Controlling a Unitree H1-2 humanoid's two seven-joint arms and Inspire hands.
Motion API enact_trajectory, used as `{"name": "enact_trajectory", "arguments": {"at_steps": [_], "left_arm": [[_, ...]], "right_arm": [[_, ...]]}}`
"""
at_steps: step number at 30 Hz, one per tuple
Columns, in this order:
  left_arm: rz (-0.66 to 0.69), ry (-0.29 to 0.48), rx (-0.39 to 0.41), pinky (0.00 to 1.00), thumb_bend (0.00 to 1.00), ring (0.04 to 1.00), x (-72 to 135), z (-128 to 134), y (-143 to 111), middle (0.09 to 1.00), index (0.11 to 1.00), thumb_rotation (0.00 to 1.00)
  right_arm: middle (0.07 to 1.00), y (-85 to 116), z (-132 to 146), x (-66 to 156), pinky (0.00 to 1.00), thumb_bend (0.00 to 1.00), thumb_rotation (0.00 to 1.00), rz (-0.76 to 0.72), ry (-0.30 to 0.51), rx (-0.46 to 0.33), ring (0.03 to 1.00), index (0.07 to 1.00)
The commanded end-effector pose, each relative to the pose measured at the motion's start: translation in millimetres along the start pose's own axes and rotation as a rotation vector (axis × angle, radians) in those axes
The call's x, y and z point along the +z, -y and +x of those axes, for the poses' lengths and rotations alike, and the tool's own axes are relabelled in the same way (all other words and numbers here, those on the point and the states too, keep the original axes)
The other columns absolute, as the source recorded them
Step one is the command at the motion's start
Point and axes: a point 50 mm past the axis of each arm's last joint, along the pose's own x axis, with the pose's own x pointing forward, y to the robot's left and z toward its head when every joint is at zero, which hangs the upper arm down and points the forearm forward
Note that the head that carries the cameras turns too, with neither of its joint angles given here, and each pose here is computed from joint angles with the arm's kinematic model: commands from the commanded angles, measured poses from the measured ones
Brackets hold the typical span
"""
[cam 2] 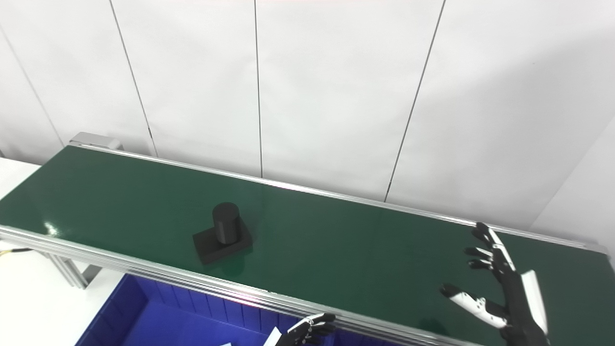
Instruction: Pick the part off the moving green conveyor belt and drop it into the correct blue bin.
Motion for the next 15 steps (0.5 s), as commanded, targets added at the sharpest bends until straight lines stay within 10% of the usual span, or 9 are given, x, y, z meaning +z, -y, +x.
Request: {"name": "enact_trajectory", "arguments": {"at_steps": [1, 15], "left_arm": [[-0.009, 0.070, 0.000, 0.74, 1.00, 0.788, 12.4, 11.6, 1.6, 0.782, 0.813, 0.88], [-0.009, 0.085, 0.017, 0.77, 1.00, 0.785, 15.7, 11.3, 2.6, 0.774, 0.805, 0.89]], "right_arm": [[0.892, 12.1, 23.9, 14.1, 0.65, 0.87, 0.64, -0.016, 0.089, -0.030, 0.752, 0.927], [0.825, -21.5, 67.2, 42.5, 0.61, 0.96, 0.60, -0.007, 0.187, 0.040, 0.706, 0.882]]}}
